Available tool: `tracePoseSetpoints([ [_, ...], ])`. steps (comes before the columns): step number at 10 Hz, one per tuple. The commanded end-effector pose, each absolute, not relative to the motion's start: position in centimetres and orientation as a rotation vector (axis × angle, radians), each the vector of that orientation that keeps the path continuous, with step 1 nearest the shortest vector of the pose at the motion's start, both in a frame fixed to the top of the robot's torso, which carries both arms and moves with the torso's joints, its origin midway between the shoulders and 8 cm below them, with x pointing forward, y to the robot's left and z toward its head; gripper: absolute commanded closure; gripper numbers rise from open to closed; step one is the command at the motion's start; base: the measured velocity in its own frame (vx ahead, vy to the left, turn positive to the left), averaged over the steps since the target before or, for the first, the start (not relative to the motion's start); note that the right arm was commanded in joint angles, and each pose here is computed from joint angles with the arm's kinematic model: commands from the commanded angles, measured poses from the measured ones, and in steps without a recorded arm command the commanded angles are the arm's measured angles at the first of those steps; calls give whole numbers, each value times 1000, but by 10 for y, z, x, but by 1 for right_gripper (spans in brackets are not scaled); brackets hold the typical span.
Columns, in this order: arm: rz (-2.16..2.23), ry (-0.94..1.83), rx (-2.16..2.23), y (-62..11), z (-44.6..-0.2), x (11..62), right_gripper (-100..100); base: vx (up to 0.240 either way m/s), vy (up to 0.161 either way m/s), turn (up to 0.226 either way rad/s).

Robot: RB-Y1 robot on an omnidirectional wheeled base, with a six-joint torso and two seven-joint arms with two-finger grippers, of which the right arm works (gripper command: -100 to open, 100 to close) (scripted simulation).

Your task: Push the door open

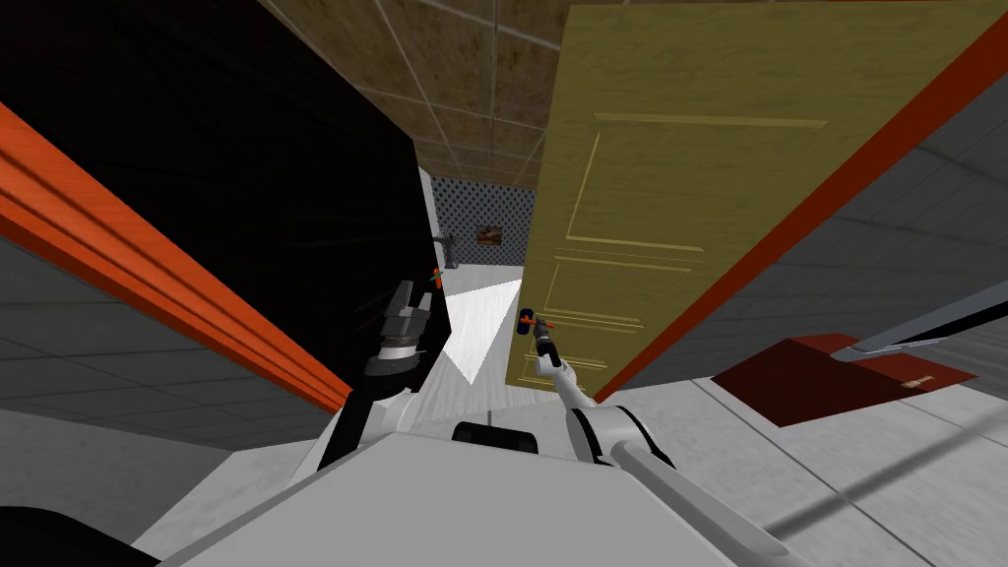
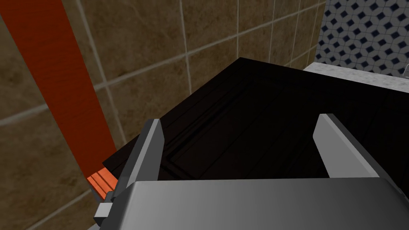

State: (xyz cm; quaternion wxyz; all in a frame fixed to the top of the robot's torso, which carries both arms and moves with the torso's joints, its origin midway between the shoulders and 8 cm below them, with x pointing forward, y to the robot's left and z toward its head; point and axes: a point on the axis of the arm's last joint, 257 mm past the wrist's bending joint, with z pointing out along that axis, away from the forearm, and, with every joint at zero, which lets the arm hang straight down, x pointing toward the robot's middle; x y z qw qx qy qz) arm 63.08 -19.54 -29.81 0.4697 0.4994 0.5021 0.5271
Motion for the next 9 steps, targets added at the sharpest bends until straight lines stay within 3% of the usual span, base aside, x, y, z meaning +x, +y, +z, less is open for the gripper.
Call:
tracePoseSetpoints([
  [1, 1280, 1222, 1224, -205, -298, 632, 100, 15, 7, -7],
  [9, 1210, 1145, 1273, -260, -298, 631, 100, 141, 117, -71],
])
